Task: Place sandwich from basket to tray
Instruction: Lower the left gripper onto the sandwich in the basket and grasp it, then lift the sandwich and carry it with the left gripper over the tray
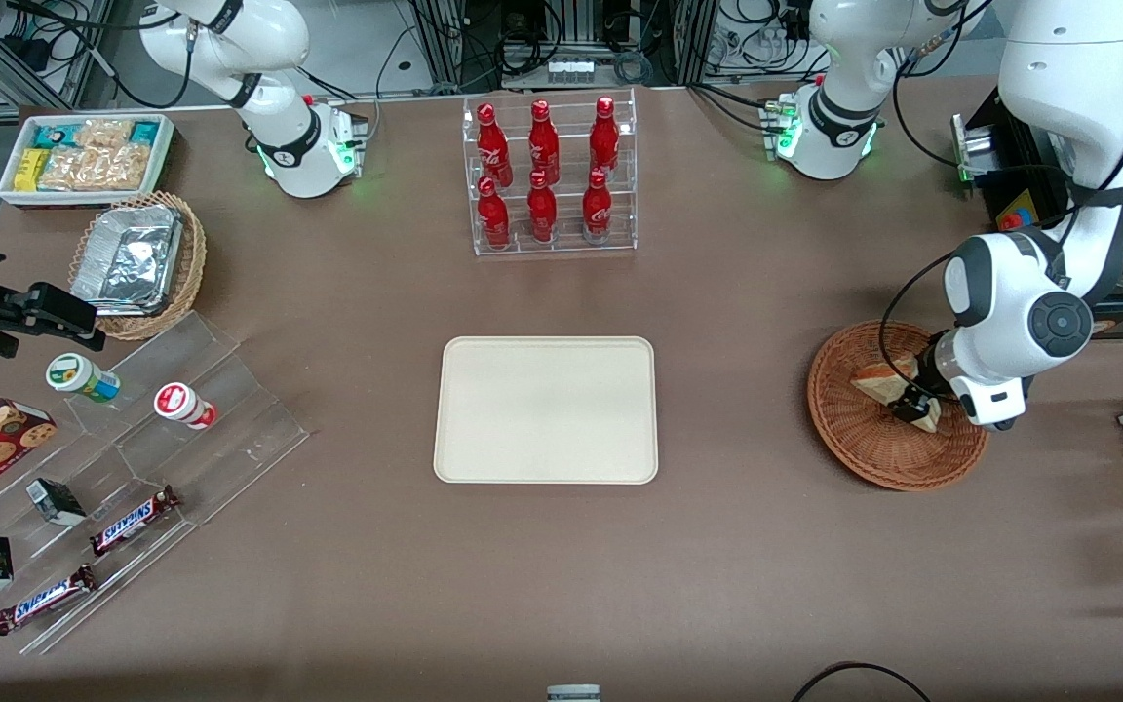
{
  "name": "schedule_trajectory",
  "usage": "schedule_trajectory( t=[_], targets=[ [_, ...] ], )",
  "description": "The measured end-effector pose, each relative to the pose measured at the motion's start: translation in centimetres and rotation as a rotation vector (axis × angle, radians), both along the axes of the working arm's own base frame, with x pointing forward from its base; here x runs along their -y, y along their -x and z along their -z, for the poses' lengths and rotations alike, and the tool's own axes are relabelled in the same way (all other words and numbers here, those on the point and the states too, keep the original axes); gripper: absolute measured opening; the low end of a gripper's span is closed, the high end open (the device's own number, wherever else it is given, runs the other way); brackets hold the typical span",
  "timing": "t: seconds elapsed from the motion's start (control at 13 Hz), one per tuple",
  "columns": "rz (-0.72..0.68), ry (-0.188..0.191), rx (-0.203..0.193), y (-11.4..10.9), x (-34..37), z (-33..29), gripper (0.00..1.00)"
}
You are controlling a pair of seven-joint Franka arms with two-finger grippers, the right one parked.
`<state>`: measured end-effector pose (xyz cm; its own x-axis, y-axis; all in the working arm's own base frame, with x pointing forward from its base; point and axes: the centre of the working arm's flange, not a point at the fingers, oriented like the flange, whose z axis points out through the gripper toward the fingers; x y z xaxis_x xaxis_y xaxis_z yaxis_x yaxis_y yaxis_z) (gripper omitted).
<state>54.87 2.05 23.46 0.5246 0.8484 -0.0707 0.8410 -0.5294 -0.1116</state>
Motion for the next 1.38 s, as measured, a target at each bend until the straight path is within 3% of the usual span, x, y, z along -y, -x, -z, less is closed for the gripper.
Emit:
schedule_trajectory(
  t=[0.15, 0.23, 0.38, 0.54, 0.77, 1.38],
  targets=[
    [0.009, 0.001, -0.007, 0.1, 0.4, 0.0, 0.60],
    [0.013, 0.002, -0.015, 0.1, 0.6, -0.3, 0.59],
    [0.036, 0.006, -0.030, 0.0, 0.8, -1.8, 0.44],
    [0.115, 0.018, -0.049, -0.6, 1.7, -5.1, 0.41],
    [0.320, 0.035, -0.025, -1.0, 5.8, -9.6, 0.39],
    [0.751, 0.042, 0.017, 1.1, 27.5, -10.6, 0.39]
  ],
)
